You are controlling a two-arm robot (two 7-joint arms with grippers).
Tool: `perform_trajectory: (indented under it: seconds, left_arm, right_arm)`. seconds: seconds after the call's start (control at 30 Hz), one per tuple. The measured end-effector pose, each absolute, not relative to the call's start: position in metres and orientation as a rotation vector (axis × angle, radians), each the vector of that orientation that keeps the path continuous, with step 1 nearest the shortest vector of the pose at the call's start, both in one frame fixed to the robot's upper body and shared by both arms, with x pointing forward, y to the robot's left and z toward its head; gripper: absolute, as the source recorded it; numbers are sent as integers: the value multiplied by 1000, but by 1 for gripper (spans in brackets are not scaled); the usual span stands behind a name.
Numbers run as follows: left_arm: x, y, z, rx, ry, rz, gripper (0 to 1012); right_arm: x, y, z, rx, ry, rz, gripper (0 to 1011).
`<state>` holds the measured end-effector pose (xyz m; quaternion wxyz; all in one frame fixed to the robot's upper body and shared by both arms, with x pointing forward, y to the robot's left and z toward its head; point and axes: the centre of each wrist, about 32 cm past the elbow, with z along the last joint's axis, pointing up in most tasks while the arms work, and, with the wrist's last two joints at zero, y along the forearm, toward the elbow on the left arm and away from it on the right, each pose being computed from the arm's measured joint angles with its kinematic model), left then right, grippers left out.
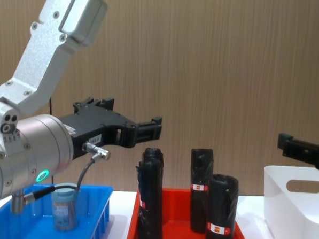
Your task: Pick the cotton swabs from the blue box and place them into the white box.
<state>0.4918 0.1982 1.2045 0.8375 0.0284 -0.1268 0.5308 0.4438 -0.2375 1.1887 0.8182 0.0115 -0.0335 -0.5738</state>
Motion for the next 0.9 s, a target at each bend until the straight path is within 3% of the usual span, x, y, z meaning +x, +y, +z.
perform_trajectory:
  seconds: [0.9]
  left_arm:
    - [492,198,1204,61,-268,1124,1004]
  right_arm:
    - [467,-241,1186,-24,58,-990,1002]
